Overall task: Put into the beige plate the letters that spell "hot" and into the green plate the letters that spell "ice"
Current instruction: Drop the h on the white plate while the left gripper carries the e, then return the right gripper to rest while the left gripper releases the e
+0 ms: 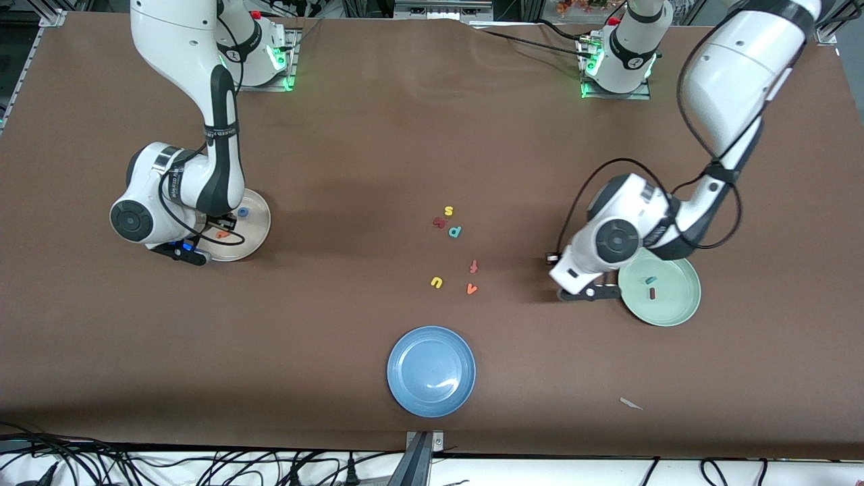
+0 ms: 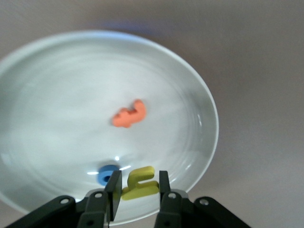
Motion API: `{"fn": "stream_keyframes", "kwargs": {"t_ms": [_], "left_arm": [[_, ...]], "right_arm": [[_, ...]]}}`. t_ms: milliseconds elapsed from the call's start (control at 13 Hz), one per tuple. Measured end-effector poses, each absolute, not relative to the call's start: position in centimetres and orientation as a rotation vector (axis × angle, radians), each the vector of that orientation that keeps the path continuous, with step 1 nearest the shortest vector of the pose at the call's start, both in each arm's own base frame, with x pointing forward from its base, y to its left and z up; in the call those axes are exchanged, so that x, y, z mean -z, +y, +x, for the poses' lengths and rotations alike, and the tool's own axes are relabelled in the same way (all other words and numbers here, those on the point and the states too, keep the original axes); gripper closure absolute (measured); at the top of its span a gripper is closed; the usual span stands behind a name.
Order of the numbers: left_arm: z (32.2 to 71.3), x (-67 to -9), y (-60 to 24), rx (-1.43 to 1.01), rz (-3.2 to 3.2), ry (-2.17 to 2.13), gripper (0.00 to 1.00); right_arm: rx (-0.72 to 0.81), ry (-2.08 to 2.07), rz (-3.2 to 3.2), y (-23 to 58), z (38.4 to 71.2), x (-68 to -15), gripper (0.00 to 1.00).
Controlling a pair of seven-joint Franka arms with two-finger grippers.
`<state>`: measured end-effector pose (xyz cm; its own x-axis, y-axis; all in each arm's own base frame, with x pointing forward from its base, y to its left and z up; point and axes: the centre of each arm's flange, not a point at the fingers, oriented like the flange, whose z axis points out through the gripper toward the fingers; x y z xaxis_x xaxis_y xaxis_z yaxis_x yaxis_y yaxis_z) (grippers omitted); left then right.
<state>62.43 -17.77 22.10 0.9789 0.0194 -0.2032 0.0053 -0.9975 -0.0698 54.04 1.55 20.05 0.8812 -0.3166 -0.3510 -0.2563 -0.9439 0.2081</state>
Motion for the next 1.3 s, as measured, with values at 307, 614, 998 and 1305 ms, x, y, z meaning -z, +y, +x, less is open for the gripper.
{"fn": "stream_keyframes", "kwargs": {"t_ms": [307,614,998,1305], "left_arm": [[64.2,-22.7,-9.6,-0.319,-3.061,0.185,0.71],[64.8,-22.4,-3.1,-0.296,-2.978,0.362,0.71],[64.8,-21.7,0.0,-0.304,-2.906,0.537,0.44],[64.9,-21.9,-1.2,-0.292,-2.915,0.539,0.0]], "right_arm": [[0.611,-0.438,2.894,1.2,53.0,-19.4,0.6],[0.674,-0.451,2.957,1.6,55.5,-26.0,0.16],[0.519,-0.391,3.056,2.2,60.9,-42.0,0.0],[0.392,-0.332,3.069,3.4,62.3,-50.2,0.0]]}}
